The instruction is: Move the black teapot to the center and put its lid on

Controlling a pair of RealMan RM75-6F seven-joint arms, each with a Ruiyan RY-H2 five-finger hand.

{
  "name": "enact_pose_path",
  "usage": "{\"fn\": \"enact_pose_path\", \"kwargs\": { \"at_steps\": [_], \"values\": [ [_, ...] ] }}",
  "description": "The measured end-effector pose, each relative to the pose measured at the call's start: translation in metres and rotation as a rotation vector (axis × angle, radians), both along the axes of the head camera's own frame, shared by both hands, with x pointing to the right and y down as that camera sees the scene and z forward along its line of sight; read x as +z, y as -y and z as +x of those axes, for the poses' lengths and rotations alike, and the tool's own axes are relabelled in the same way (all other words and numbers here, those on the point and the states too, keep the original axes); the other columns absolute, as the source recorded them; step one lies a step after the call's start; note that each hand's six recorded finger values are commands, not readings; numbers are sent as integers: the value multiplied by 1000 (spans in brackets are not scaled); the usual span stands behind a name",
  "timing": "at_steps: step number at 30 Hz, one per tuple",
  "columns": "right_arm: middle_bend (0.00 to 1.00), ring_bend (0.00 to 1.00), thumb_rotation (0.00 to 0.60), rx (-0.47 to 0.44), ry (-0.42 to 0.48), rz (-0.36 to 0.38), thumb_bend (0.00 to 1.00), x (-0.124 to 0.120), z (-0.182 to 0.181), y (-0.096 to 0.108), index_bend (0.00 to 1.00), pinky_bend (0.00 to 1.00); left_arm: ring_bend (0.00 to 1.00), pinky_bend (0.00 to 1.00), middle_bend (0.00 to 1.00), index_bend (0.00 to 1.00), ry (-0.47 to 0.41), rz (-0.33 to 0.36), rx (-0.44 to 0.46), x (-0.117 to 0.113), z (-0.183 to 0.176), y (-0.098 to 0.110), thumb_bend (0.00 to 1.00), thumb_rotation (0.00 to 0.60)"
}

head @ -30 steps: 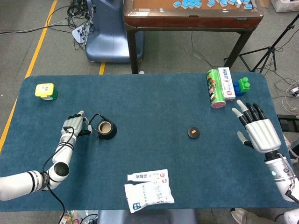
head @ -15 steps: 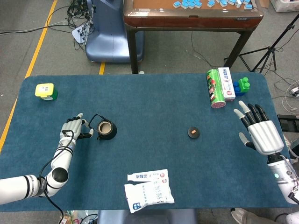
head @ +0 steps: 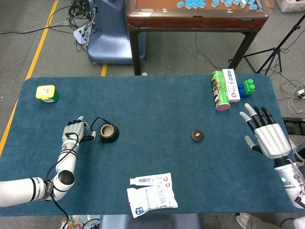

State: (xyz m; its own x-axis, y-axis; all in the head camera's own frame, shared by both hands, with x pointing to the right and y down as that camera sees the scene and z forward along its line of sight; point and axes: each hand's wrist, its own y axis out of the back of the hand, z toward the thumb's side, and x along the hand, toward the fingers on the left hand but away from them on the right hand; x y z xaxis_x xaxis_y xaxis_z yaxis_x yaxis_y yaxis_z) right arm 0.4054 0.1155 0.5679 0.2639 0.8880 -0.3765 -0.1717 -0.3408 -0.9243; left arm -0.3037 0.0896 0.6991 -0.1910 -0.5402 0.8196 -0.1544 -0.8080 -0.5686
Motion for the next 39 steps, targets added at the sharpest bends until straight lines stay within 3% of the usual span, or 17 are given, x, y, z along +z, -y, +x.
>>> {"fn": "enact_pose_path", "kwargs": {
  "at_steps": [28,36,39],
  "values": [
    [0,0,600,39,3,-19,397,12,25,2,98,0,0,0,0,316,67,3,19,25,36,7,361,270],
    [0,0,600,45,2,-20,399,16,31,1,98,0,0,0,26,438,75,42,12,23,39,12,361,270],
    [0,0,600,39,3,-21,399,17,30,1,98,0,0,0,69,511,73,68,7,20,39,13,361,311]
  ]
}}
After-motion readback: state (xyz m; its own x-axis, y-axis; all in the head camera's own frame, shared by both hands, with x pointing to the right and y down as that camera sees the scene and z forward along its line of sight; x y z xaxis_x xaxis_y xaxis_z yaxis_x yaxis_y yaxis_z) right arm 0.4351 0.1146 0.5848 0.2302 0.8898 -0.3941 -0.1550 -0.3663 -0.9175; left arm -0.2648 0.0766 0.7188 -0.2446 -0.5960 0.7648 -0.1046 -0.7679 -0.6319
